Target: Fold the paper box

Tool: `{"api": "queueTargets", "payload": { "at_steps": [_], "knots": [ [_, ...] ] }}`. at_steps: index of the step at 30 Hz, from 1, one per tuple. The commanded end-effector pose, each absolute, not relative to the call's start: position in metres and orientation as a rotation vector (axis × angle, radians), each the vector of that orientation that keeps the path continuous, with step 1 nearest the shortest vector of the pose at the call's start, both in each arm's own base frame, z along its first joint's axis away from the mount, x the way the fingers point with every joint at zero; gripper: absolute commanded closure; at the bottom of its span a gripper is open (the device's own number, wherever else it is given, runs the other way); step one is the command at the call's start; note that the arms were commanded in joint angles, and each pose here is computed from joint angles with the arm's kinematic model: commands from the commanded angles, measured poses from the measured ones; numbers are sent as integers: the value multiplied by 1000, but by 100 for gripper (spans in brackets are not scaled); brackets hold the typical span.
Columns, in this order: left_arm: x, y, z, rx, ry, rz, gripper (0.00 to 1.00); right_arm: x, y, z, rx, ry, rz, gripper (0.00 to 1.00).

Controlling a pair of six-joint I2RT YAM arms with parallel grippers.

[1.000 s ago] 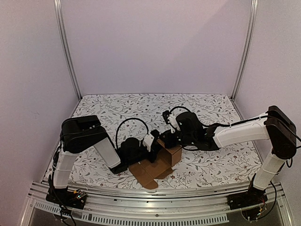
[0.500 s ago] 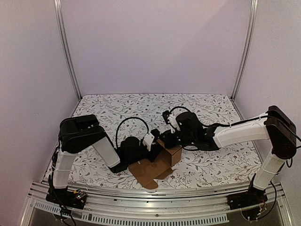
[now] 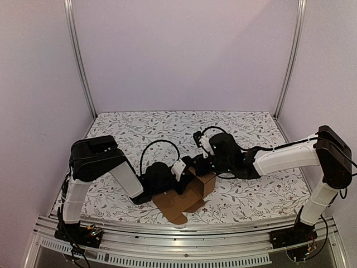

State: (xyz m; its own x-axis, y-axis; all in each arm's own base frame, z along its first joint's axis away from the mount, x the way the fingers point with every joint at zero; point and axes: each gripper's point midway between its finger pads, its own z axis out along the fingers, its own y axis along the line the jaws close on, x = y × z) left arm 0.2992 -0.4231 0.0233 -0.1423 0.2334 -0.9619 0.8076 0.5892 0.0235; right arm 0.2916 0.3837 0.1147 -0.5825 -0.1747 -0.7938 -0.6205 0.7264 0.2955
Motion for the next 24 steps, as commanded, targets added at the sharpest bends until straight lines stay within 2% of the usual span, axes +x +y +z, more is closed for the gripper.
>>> {"api": "queueTargets", "payload": {
  "at_steps": [1, 5, 20, 24],
  "knots": [
    [302, -429, 27, 906, 1682, -628, 84, 283, 370, 93, -612, 2219, 673, 100],
    [302, -429, 28, 911, 1679, -624, 100, 283, 369, 92, -613, 2221, 671, 100],
    [303, -426, 35, 898, 1678, -611, 100, 286, 364, 113, -594, 2179, 657, 100],
    [303, -424, 38, 891, 1672, -613, 89, 285, 360, 122, -597, 2165, 645, 97]
  ]
}}
